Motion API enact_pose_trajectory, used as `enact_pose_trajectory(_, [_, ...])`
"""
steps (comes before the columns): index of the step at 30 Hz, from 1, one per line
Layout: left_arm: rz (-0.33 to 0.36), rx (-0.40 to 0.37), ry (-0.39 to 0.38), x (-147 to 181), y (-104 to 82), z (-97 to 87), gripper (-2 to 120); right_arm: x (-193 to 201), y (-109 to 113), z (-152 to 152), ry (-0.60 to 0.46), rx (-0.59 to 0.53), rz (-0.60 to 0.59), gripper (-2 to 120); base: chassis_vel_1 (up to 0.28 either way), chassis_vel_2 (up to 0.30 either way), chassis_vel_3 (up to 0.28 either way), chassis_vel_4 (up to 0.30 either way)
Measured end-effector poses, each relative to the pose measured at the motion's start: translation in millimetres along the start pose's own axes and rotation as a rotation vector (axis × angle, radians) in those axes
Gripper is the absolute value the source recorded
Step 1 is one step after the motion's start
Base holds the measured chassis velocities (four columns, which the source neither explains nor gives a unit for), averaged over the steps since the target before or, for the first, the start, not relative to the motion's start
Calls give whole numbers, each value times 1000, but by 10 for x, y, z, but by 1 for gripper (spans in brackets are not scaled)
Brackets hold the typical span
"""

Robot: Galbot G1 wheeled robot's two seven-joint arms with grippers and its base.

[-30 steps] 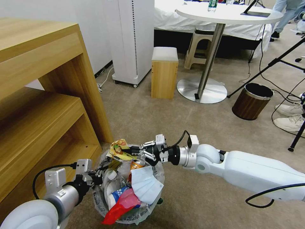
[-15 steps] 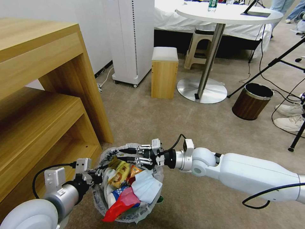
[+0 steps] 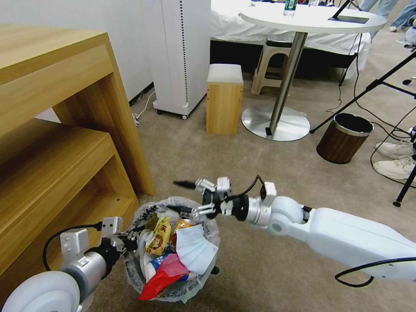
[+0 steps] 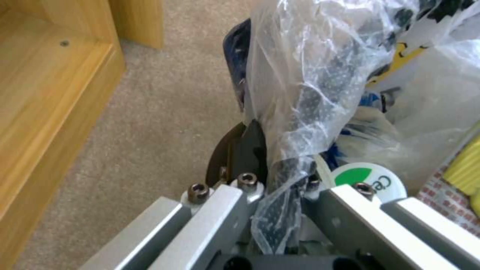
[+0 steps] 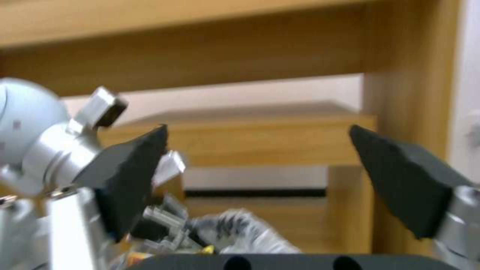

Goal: Pick up the trash bin and place the garbage on the floor into it.

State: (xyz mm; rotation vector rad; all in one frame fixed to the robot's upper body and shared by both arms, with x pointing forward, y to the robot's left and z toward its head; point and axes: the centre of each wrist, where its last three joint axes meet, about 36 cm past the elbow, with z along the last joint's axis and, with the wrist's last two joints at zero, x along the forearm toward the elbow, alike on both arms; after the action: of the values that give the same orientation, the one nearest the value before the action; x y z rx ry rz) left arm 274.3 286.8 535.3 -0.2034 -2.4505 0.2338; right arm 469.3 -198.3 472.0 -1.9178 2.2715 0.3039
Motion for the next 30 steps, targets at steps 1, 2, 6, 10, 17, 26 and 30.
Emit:
enact_pose_trajectory(1, [-7,-4,3,-25,27,-14,0,69,2,-32,-16,5,25,98,0,0,0,0])
enact_pose_trajectory(2, [-12,-7,6,-44,47,-18,0,135,12,-56,-27,8,44,99,0,0,0,0])
enact_pose_trajectory(6, [-27,-8,26,-131,122,-20,0,389,28,-222,-65,42,111,99,0,0,0,0])
enact_pose_trajectory(10, [-42,-5,47,-233,203,-8,0,657,50,-397,-80,85,167,96,0,0,0,0])
enact_pose_trajectory(17, [-70,35,80,-353,344,41,0,842,37,-501,-103,127,211,96,0,0,0,0])
enact_pose_trajectory(26, [-140,123,131,-594,639,195,0,846,-58,-559,-157,143,239,92,0,0,0,0])
enact_pose_trajectory(30, [-160,145,152,-693,727,279,0,852,-77,-562,-161,148,243,91,0,0,0,0])
